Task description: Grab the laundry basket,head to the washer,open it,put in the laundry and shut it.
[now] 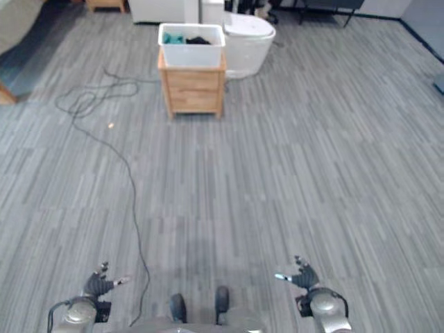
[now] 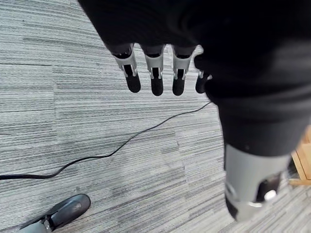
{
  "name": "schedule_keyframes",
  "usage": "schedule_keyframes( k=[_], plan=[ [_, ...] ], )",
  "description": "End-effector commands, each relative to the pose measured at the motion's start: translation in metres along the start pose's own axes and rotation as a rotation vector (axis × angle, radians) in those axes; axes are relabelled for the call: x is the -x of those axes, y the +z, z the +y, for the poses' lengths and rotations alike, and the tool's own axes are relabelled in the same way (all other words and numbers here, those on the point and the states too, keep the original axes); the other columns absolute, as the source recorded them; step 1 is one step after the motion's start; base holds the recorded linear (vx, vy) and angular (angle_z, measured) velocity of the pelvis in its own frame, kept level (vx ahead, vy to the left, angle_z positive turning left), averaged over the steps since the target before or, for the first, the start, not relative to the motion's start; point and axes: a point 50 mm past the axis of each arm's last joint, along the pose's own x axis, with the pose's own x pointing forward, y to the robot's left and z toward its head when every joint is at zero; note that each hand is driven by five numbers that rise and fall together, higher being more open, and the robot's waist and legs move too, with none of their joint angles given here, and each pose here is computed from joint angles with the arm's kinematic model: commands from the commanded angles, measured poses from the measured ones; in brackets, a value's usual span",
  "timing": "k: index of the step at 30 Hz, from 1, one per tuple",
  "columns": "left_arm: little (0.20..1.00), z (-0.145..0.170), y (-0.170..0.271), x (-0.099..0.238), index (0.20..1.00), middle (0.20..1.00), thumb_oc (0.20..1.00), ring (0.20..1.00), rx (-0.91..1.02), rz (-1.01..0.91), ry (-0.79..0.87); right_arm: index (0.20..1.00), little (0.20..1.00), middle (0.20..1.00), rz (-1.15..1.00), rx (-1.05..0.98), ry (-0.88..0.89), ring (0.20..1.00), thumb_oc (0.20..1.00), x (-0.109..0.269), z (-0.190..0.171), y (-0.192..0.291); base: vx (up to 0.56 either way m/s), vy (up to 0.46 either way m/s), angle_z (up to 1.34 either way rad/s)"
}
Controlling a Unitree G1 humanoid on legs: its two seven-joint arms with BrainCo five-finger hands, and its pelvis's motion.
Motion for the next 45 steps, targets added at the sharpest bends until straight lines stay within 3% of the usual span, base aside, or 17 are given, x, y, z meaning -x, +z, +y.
schedule_keyframes(
  k=[1,11,26,34,41,45],
  plan=[
    [1.0,0.024,0.016,-0.003,1.0,1.0,1.0,1.0,0.03,-0.064,0.082,1.0,1.0,1.0,-0.059,-0.032,-0.004,1.0,1.0,-0.005,0.006,0.016,0.07,0.165,-0.08],
    [1.0,0.019,0.027,-0.006,1.0,1.0,1.0,1.0,0.034,-0.099,0.071,1.0,1.0,1.0,-0.119,-0.063,0.004,1.0,1.0,-0.007,0.008,0.032,0.16,0.071,0.03],
    [1.0,-0.018,0.016,-0.007,1.0,1.0,1.0,1.0,0.024,-0.047,-0.053,1.0,1.0,1.0,-0.044,-0.117,-0.052,1.0,1.0,0.004,-0.007,0.003,0.33,-0.119,0.53],
    [1.0,-0.007,0.016,-0.007,1.0,1.0,1.0,1.0,0.007,-0.049,-0.008,1.0,1.0,1.0,-0.089,-0.069,-0.075,1.0,1.0,0.001,-0.012,0.016,0.22,-0.032,-0.22],
    [1.0,0.007,-0.011,-0.003,1.0,1.0,1.0,1.0,0.043,0.057,0.078,1.0,1.0,1.0,-0.108,-0.084,-0.066,1.0,1.0,-0.001,-0.003,0.02,0.53,0.157,-0.63],
    [1.0,0.014,0.009,-0.009,1.0,1.0,1.0,1.0,0.02,-0.007,0.087,1.0,1.0,1.0,-0.172,-0.079,-0.029,1.0,1.0,-0.004,0.006,0.04,0.42,0.221,-0.75]
  ],
)
